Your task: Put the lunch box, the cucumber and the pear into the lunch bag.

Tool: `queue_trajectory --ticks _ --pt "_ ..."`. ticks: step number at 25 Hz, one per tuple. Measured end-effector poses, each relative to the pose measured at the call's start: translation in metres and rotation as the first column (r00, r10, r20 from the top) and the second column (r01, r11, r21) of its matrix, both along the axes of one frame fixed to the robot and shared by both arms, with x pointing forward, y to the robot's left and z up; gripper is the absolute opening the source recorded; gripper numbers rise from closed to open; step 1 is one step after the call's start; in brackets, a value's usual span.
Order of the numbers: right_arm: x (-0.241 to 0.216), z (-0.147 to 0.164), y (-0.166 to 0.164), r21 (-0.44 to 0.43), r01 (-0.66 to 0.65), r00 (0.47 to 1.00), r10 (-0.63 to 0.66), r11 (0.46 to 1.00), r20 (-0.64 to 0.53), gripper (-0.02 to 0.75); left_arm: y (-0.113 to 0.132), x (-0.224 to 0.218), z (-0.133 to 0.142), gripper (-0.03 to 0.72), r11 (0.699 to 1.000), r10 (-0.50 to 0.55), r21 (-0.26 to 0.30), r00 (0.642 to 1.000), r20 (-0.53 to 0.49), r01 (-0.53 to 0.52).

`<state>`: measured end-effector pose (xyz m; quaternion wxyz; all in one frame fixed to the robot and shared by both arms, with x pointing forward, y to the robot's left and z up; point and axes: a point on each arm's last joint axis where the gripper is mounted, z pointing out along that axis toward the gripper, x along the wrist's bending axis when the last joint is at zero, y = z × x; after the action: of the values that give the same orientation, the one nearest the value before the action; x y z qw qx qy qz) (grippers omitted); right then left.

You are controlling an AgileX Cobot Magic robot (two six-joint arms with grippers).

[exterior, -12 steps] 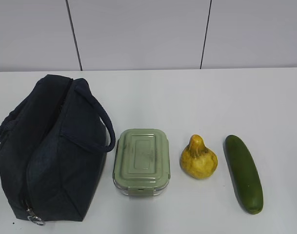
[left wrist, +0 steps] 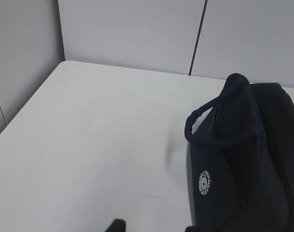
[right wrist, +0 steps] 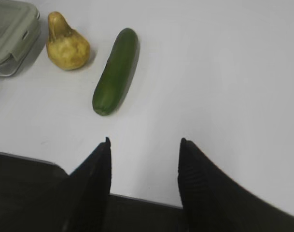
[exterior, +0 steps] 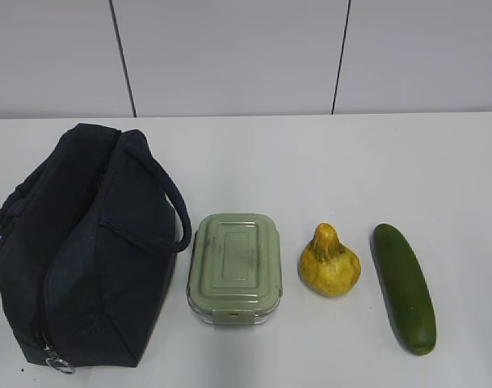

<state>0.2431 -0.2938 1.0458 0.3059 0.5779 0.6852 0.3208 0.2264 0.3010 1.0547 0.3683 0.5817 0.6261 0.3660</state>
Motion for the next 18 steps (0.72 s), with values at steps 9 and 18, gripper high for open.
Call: queue_trajectory --ticks 9,18 --pt "0.055 0.017 0.008 0.069 -0.014 0.983 0.026 0.997 -0.182 0.468 0.000 0.000 0.000 0.238 1.000 0.000 0.000 1.000 0.000 0.000" --pt "0.138 0.036 0.015 0.101 0.005 0.936 0.030 0.995 -0.351 0.486 0.000 0.000 0.000 0.238 1.000 0.000 0.000 1.000 0.000 0.000"
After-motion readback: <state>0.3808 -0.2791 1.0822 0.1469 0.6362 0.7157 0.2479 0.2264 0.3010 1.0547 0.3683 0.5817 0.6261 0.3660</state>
